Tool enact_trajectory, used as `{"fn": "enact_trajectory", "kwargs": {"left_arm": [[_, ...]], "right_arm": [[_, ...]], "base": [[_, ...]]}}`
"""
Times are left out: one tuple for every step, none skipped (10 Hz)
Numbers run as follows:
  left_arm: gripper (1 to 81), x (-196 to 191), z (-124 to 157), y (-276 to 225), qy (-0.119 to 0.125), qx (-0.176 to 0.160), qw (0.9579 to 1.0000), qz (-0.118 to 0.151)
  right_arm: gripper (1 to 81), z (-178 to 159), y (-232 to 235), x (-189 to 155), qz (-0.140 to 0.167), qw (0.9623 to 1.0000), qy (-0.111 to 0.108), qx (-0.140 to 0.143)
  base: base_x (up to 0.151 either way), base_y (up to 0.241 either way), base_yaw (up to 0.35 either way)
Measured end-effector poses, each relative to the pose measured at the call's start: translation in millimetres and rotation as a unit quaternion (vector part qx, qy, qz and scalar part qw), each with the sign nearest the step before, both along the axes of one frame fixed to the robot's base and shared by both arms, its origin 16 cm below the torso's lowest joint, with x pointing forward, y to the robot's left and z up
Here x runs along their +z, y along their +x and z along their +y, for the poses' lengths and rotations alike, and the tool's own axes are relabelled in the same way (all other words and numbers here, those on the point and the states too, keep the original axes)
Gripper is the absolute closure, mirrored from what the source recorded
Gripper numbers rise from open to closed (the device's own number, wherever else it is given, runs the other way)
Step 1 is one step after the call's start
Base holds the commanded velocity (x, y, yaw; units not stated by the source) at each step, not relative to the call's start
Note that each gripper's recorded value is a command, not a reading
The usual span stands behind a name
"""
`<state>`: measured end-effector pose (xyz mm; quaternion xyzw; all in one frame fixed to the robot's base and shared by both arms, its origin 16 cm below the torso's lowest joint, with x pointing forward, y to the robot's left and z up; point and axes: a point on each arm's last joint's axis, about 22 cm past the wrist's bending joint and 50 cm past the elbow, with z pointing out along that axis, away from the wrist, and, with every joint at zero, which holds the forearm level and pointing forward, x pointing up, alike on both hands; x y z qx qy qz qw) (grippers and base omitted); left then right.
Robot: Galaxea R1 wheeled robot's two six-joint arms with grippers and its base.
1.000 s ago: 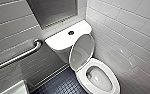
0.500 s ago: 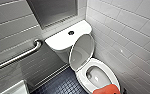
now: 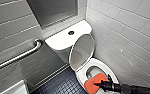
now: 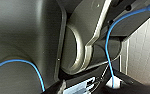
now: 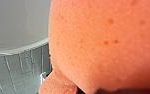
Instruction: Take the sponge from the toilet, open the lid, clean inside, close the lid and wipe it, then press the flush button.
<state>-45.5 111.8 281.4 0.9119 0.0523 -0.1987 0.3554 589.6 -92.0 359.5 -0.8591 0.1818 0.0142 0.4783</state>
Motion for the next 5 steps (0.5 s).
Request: {"fn": "enact_trajectory", "kwargs": {"left_arm": [[1.0,0.0,0.1,0.0,0.000,0.000,1.0000,0.000],[1.0,0.1,0.2,0.1,0.000,0.001,1.0000,0.000],[1.0,-0.1,0.3,0.5,-0.001,0.001,1.0000,0.000],[1.0,0.0,0.5,0.2,-0.001,0.001,1.0000,0.000],[1.0,-0.6,1.9,-0.1,0.000,0.000,1.0000,0.000]], "right_arm": [[81.1,8.8,11.9,-8.9,-0.001,0.9999,-0.008,0.013],[81.1,17.9,21.2,-15.0,-0.002,0.9997,-0.013,0.022],[81.1,29.1,32.3,-23.8,-0.001,0.9993,-0.020,0.030],[81.1,37.3,43.4,-32.4,0.000,0.9991,-0.028,0.031],[81.1,46.0,54.0,-40.1,0.004,0.9989,-0.035,0.031]], "base": [[0.000,0.000,0.000],[0.000,0.000,0.000],[0.000,0.000,0.000],[0.000,0.000,0.000],[0.000,0.000,0.000]]}}
